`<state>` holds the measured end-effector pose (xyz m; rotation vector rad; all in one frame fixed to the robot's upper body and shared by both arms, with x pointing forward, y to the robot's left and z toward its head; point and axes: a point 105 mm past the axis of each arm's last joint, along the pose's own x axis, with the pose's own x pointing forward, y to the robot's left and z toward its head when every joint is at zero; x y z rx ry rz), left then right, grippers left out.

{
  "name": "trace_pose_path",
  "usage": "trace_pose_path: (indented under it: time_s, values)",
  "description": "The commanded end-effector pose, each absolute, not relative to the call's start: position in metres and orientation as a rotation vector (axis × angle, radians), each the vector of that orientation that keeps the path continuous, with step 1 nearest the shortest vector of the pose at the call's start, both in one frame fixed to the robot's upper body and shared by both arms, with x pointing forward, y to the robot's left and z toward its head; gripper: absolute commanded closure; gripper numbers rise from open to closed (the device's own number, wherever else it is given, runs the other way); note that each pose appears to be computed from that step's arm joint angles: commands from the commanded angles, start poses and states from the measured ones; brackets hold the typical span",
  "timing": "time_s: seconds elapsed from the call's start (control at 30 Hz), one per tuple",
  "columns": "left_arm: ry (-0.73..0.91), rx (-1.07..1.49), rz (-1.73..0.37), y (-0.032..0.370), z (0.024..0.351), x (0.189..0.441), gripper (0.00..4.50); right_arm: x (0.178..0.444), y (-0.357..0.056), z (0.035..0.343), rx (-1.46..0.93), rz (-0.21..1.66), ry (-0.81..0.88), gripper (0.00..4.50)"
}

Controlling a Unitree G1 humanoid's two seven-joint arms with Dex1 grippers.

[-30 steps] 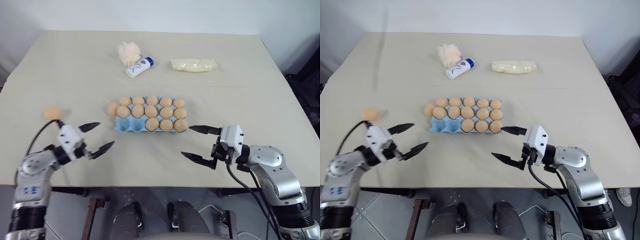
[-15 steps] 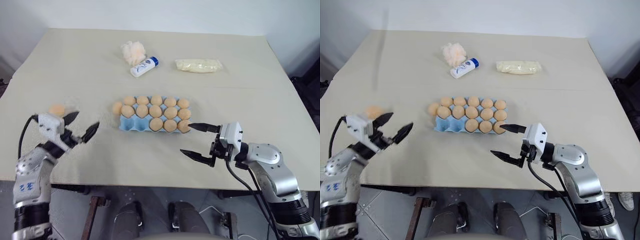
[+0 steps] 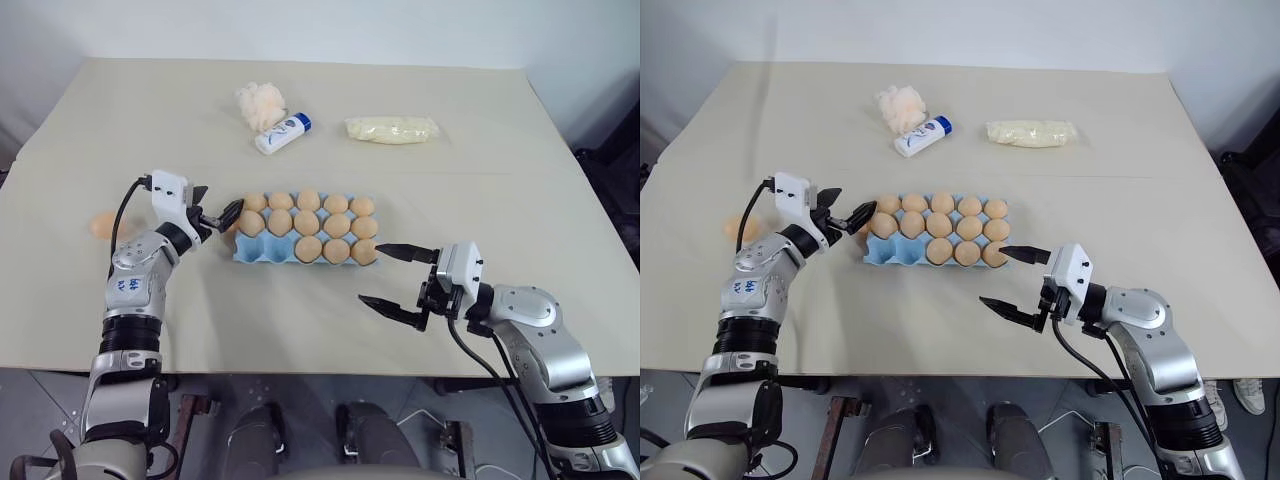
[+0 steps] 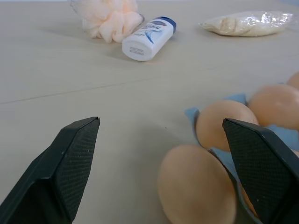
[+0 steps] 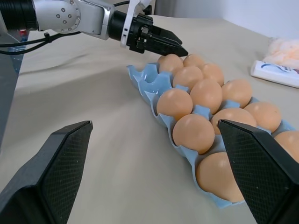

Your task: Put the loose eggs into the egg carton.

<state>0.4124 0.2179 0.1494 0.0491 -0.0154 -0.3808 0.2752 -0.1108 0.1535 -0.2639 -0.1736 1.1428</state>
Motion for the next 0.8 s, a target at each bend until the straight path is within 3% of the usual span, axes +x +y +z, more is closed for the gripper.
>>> trace_pose_path:
  time_s: [0.03,0.6,0.7,0.8]
  values:
    - [-0.048,0.063,-0.35,0.221,0.156,0.415,0.02,0.27,-0.109,0.166,-0.28,1.129,-0.236,0.0]
    - [0.025,0.086,-0.329,0.23,0.141,0.417,0.02,0.271,-0.106,0.169,-0.277,1.13,-0.243,0.0]
    - [0.03,0.085,-0.313,0.231,0.14,0.421,0.65,0.271,-0.106,0.168,-0.276,1.129,-0.24,0.0]
    - [0.027,0.087,-0.306,0.233,0.14,0.422,1.62,0.271,-0.106,0.168,-0.276,1.128,-0.239,0.0]
